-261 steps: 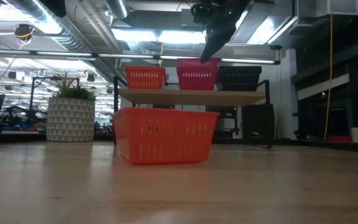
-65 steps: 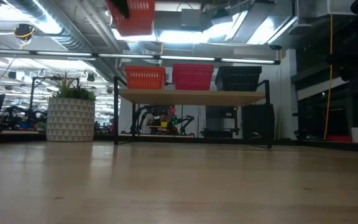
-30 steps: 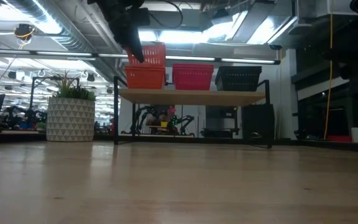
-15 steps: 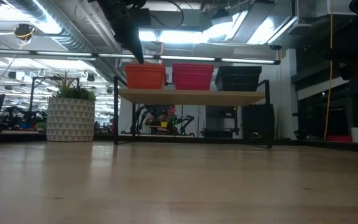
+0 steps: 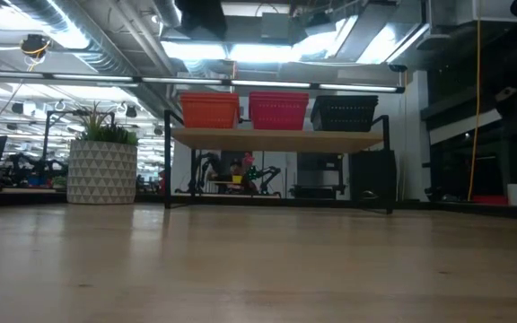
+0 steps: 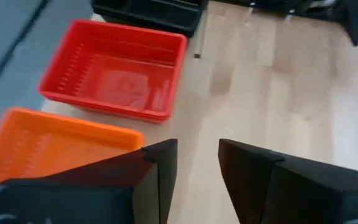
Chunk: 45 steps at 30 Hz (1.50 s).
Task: Stack baskets on shelf by color
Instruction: Return to Home Position
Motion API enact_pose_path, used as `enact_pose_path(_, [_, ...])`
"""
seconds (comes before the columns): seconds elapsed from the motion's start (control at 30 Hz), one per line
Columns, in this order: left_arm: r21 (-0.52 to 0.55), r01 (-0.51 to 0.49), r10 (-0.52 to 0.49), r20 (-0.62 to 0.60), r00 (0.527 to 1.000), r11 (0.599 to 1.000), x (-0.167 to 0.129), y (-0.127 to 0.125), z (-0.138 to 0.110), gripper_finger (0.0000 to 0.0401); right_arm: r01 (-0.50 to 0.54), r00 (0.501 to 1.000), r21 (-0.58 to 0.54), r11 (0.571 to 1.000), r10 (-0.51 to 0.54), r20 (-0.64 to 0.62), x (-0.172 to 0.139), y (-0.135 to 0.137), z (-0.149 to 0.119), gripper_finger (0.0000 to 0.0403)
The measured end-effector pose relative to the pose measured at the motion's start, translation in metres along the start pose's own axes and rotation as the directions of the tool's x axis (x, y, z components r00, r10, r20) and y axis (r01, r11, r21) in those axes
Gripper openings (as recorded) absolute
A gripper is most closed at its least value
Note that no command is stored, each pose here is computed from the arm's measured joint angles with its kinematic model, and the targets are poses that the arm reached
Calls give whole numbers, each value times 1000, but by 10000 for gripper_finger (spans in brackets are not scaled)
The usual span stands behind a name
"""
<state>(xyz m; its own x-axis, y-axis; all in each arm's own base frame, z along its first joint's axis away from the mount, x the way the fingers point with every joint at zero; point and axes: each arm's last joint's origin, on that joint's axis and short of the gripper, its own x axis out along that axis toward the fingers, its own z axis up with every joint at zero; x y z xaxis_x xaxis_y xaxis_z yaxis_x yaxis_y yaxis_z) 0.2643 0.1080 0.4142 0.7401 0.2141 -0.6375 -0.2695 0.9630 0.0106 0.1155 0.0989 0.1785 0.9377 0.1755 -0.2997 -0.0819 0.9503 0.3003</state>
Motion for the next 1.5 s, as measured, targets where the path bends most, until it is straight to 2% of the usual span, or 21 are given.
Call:
enact_pose_path(0.13, [-84,36,-39,-34,999,996,0,-12,-2,109,-45,999,-18,999,45,-27,0,1,-1,110])
enact_pose_path(0.27, [-50,63,-69,-128,989,997,0,-24,-11,109,-67,997,-17,998,66,-40,0,2,-1,110])
enact_pose_path(0.47, [-54,108,-115,-136,984,993,0,-43,-11,110,-65,997,-15,998,64,-34,0,1,-1,110])
enact_pose_path(0.63, [-49,128,-134,-141,981,991,0,-51,-12,109,-72,989,97,993,59,137,2,-14,0,110])
enact_pose_path(0.77, [-22,156,-157,-145,977,988,-1,-62,-12,110,-20,981,138,990,-7,195,4,-30,-4,110])
enact_pose_path(0.9, [57,244,-232,-168,958,968,-9,-73,-17,109,-3,967,173,985,-42,251,3,-39,-4,110])
enact_pose_path(1.0, [84,335,-328,-85,941,939,-33,-80,-22,110,13,966,176,984,-58,252,3,-43,-6,110])
enact_pose_path(1.07, [69,340,-338,-41,940,938,-45,-81,-34,109,45,971,165,985,-82,224,4,-47,-11,110])
enact_pose_path(1.17, [52,355,-358,47,933,933,-43,-84,-54,109,101,979,137,985,-123,163,5,-52,-17,110])
enact_pose_path(1.3, [49,396,-399,156,904,917,-41,-85,-94,109,99,973,155,983,-128,190,4,-53,-14,110])
enact_pose_path(1.4, [-6,364,-359,163,919,931,-32,-81,-133,109,106,969,164,981,-139,204,2,-55,-12,110])
enact_pose_path(1.5, [-15,369,-352,270,896,929,-31,-79,-162,110,125,968,164,979,-156,197,2,-58,-12,110])
